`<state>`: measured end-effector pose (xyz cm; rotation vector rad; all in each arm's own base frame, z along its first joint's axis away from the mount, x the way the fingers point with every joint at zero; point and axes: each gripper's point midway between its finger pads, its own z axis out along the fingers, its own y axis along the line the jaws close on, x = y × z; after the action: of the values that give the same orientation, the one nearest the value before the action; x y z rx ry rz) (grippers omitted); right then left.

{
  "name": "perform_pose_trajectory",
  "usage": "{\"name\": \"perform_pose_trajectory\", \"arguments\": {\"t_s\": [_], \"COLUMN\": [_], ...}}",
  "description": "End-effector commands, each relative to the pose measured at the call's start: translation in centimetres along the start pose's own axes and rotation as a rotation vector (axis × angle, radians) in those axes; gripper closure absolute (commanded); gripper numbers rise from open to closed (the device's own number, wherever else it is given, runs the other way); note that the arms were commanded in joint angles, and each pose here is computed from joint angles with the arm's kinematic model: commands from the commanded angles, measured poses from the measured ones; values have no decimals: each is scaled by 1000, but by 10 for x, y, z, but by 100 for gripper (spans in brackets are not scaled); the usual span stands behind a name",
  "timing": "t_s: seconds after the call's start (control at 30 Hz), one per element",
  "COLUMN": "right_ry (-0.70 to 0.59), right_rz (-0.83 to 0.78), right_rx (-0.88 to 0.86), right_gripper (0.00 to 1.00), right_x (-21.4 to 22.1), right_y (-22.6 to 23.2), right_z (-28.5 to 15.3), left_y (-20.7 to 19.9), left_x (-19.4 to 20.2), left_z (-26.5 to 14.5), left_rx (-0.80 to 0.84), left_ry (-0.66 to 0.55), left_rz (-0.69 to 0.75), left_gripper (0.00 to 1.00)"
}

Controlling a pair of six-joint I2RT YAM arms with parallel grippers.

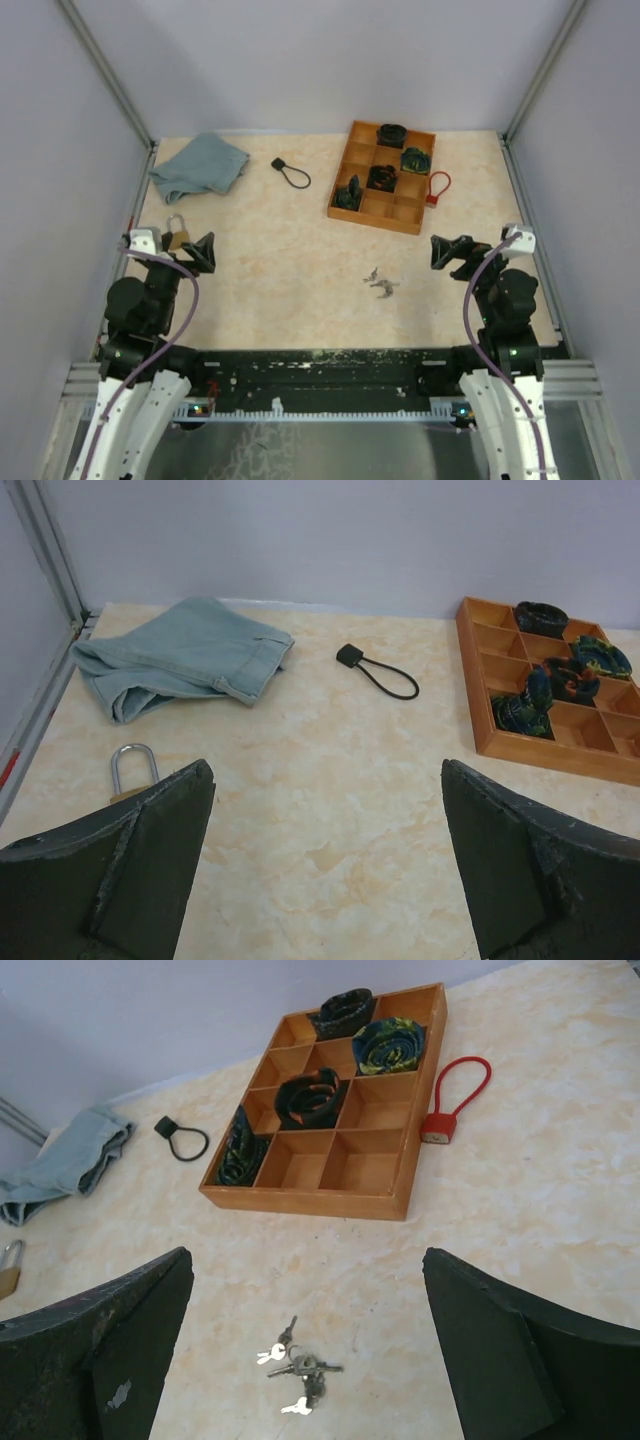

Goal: Unlock with the key

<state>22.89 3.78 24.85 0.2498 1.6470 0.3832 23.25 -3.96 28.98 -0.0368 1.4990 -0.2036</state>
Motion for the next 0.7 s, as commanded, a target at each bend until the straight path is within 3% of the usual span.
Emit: {"name": "perform_pose_trajectory", "arguments": {"t_s": [0.0, 0.43, 0.67], "right_ry": [-89, -95, -79], "right_rz": [-16, -14, -35], "right_rx": [-15, -67, -153], "right_gripper": [1, 1, 1], "right_x": [-28, -23, -9], "right_y": [7, 14, 23], "right_z": [-6, -2, 7], "left_y": [-2, 1, -9], "left_x": [-12, -1, 14], "left_z": [-3, 11, 31], "left_rx": [6, -23, 8], "left_ry": [-28, 34, 149], "left_rz": [-11, -4, 3], "left_gripper": [0, 0, 0]}}
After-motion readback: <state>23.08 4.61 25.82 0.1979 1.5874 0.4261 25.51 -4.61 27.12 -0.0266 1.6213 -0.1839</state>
